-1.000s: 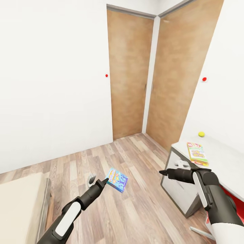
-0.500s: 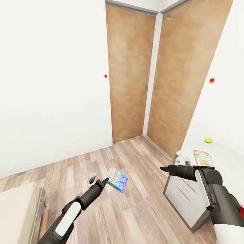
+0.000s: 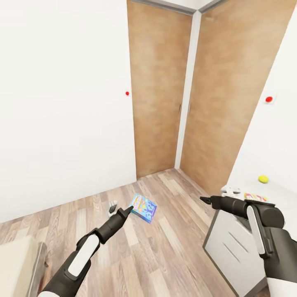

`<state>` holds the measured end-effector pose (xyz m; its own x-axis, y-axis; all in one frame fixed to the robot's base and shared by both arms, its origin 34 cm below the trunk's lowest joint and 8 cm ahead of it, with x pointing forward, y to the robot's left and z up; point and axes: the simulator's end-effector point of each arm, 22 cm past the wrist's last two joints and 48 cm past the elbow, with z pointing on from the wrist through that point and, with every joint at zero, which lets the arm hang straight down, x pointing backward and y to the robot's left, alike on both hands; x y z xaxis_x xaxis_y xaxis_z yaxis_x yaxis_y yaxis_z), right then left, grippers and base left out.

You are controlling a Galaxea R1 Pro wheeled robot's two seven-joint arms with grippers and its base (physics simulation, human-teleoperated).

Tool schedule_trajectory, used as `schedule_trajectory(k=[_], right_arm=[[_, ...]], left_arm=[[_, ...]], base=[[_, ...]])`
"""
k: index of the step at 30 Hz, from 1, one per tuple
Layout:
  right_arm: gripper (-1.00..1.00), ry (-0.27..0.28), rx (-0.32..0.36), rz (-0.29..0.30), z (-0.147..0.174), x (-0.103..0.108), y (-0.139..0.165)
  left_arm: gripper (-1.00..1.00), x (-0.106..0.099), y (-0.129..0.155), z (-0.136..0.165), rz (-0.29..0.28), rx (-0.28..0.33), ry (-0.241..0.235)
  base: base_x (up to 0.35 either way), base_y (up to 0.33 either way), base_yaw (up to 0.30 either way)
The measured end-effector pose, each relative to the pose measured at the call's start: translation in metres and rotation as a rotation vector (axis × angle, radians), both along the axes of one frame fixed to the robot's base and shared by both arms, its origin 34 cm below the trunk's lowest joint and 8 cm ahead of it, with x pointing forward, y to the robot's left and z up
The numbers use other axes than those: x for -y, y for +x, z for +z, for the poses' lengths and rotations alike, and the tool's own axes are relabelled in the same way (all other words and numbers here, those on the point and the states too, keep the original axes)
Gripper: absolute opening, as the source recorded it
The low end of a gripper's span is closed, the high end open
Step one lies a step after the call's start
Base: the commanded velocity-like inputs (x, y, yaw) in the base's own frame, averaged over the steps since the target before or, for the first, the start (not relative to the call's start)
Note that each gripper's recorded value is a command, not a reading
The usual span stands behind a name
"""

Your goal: Put all the toys in the child's room - the three board games (two on the bed and one on the table), the two jigsaw puzzles on the table, and the tennis ball on the table - inside the toy box on the table in the child's room.

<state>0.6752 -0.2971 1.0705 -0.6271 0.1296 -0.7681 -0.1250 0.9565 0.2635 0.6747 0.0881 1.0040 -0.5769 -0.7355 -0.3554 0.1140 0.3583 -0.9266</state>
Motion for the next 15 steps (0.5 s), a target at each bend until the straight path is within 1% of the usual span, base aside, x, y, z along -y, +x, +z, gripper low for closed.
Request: schedule_trajectory(k=[2,3,6,7,8,9,10,12,13,15], right_arm=[[1.00,-0.001,0.017,-0.011,0.007,0.005,0.000],[1.00,0.000,0.017,-0.011,0.007,0.005,0.000],[1.00,0.003,0.035,-0.036,0.014,0.016,0.001],[1.00,0.003,0.035,-0.036,0.014,0.016,0.001],[1.00,0.003,0.046,-0.050,0.019,0.022,0.001],[1.00,0.002,0.053,-0.055,0.022,0.025,0.000],[1.00,0.003,0.052,-0.055,0.021,0.025,0.001],[1.00,-0.001,0.062,-0.068,0.026,0.033,0.001],[1.00,-0.001,0.062,-0.068,0.026,0.033,0.001],[1.00,-0.010,0.071,-0.090,0.030,0.047,0.000]], left_arm=[[-1.00,0.002,0.008,0.014,-0.009,0.017,0.005],[-1.00,0.002,0.008,0.014,-0.009,0.017,0.010],[-1.00,0.005,0.023,0.040,-0.021,0.047,0.014],[-1.00,0.005,0.023,0.039,-0.021,0.047,0.019],[-1.00,0.008,0.032,0.056,-0.032,0.071,0.028],[-1.00,0.010,0.037,0.074,-0.037,0.093,0.010],[-1.00,0.010,0.037,0.072,-0.037,0.093,0.026],[-1.00,0.016,0.042,0.098,-0.054,0.128,0.020],[-1.00,0.015,0.042,0.096,-0.054,0.128,0.031],[-1.00,0.025,0.041,0.121,-0.077,0.161,0.029]], base=[[0.326,0.000,-0.024],[0.326,0.000,-0.047],[0.327,0.000,-0.079],[0.328,0.000,-0.132],[0.328,0.000,-0.161],[0.328,0.000,-0.161],[0.307,0.000,-0.184],[0.268,0.000,-0.204],[0.214,0.000,-0.219],[0.154,0.000,-0.236]])
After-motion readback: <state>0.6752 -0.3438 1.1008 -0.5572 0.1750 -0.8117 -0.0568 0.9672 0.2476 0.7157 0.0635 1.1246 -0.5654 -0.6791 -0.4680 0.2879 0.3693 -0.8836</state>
